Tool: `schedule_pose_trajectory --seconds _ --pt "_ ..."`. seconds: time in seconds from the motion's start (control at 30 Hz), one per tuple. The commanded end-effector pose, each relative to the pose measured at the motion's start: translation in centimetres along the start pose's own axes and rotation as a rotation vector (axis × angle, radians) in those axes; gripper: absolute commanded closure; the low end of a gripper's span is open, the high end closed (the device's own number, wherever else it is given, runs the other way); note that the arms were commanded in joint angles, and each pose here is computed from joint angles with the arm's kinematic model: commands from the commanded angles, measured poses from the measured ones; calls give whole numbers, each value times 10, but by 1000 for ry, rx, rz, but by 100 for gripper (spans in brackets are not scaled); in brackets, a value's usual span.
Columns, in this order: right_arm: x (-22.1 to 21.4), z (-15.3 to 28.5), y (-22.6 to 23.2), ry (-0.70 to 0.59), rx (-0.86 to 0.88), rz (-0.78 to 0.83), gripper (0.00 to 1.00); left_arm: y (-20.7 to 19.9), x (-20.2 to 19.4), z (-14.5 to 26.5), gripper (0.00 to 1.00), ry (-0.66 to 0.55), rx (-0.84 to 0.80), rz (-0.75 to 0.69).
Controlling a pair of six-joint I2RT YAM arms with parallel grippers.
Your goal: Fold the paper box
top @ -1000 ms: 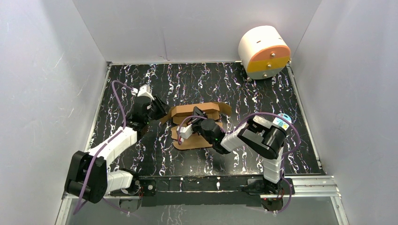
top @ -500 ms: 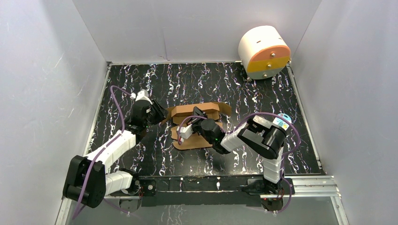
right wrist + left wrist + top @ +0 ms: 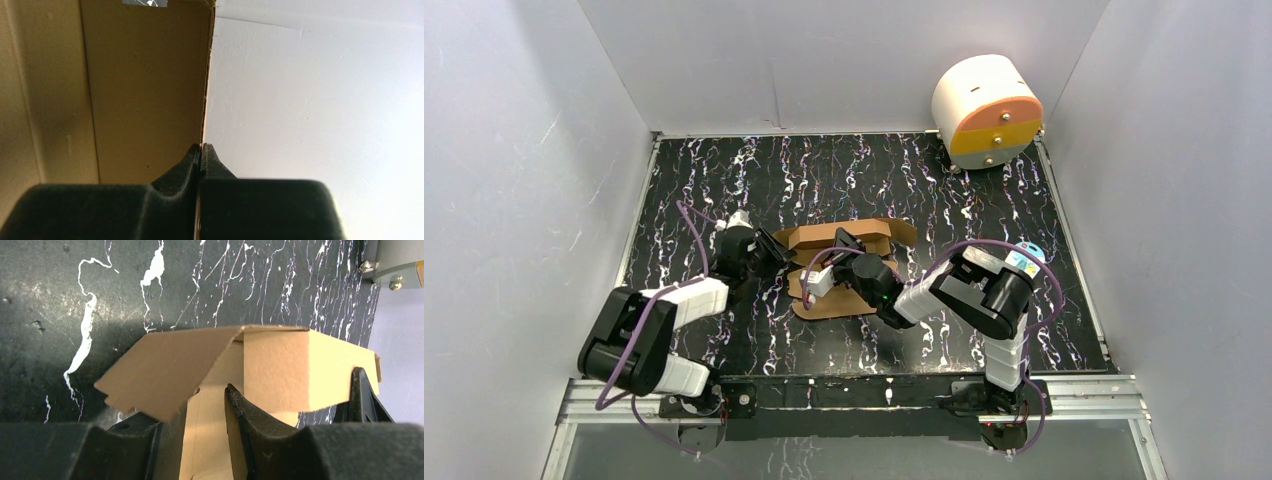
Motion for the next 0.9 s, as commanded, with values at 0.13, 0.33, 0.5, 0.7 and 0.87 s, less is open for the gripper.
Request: schedule_pose_trajectory --seconds 0.13,0.33,0.5,0.7,0.87 --pt "6 -3 -9 -36 -54 -23 100 -10 5 -22 69 -36 -77 5" --pt "6 -4 -7 -37 -52 -24 100 -27 -5 -22 72 -1 -158 -40" --pt "6 -5 -5 -37 -52 -26 100 -42 -13 -16 73 -9 -213 -99" --pt "6 -5 -6 -36 -54 -26 100 -43 -21 -20 73 11 -232 -138" --pt "6 -4 -5 -32 -52 -24 100 -35 -24 -20 73 12 -205 -138"
Point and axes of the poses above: each gripper's point midway between its finger pads, its own z axis back along the fingers, its own y axis along the line the jaws close on, x = y × z, the point moved 9 cm from there along z, back along the fingers, and after that the axes turned 5 degrees about z, right-handed, at the moved point
